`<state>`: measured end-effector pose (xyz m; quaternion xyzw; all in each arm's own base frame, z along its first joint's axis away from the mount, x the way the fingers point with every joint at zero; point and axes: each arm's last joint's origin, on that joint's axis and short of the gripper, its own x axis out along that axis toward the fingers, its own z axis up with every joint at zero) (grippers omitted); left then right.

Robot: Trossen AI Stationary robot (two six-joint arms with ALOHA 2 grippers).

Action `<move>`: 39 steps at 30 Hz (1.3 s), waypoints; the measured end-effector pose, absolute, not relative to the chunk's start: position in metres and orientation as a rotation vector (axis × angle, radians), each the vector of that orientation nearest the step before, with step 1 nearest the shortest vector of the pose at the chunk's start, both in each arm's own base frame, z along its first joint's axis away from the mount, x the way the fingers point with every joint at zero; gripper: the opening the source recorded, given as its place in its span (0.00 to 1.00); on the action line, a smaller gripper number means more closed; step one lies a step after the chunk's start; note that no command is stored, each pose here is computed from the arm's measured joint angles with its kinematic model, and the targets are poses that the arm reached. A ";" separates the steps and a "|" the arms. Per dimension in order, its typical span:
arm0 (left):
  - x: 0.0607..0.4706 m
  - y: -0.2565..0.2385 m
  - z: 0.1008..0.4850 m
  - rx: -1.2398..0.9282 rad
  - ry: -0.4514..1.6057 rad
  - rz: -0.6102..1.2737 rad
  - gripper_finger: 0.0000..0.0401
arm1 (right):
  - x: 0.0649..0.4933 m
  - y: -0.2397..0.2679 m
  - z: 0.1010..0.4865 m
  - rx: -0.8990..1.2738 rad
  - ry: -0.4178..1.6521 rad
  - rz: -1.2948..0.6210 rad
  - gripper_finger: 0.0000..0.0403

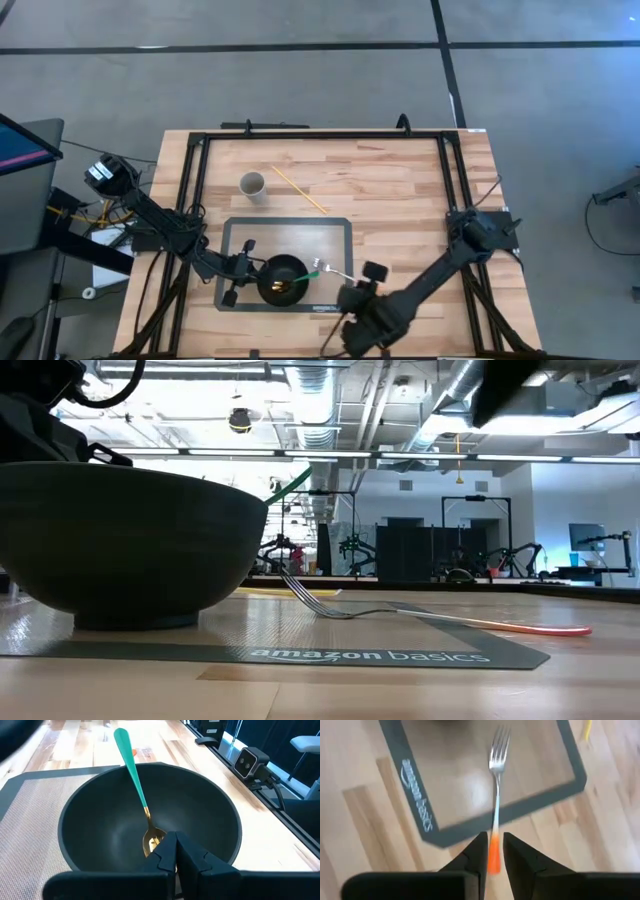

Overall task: Pick & Place Utensil
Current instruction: Put the orange fork into the black bowl on the mat

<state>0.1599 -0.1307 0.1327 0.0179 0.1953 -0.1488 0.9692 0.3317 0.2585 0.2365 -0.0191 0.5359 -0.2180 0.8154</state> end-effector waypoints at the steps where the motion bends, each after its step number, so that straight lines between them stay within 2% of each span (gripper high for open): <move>1: 0.160 -0.131 0.133 0.034 0.391 -0.300 0.01 | 0.326 0.261 0.235 -0.032 1.129 -0.472 0.12; 7: 0.161 -0.131 0.134 0.026 0.378 -0.301 0.01 | 0.296 0.270 0.244 -0.062 0.909 -0.442 0.08; 10: 0.161 -0.131 0.135 0.027 0.377 -0.301 0.01 | 0.277 0.269 0.248 -0.062 0.722 -0.455 0.05; 16: 0.161 -0.131 0.135 0.029 0.370 -0.298 0.01 | 0.249 0.248 0.199 0.119 0.589 -0.415 0.01; 20: 0.161 -0.131 0.136 0.026 0.365 -0.298 0.01 | 0.247 0.223 0.157 0.233 0.552 -0.343 0.01; 24: 0.161 -0.131 0.136 0.028 0.358 -0.277 0.01 | 0.254 0.202 0.138 0.279 0.511 -0.242 0.00; 33: 0.162 -0.131 0.136 0.001 0.354 -0.262 0.01 | 0.278 0.189 0.150 0.128 0.462 -0.125 0.02; 39: 0.162 -0.130 0.136 0.001 0.354 -0.260 0.01 | 0.288 0.176 0.150 0.148 0.489 -0.112 0.03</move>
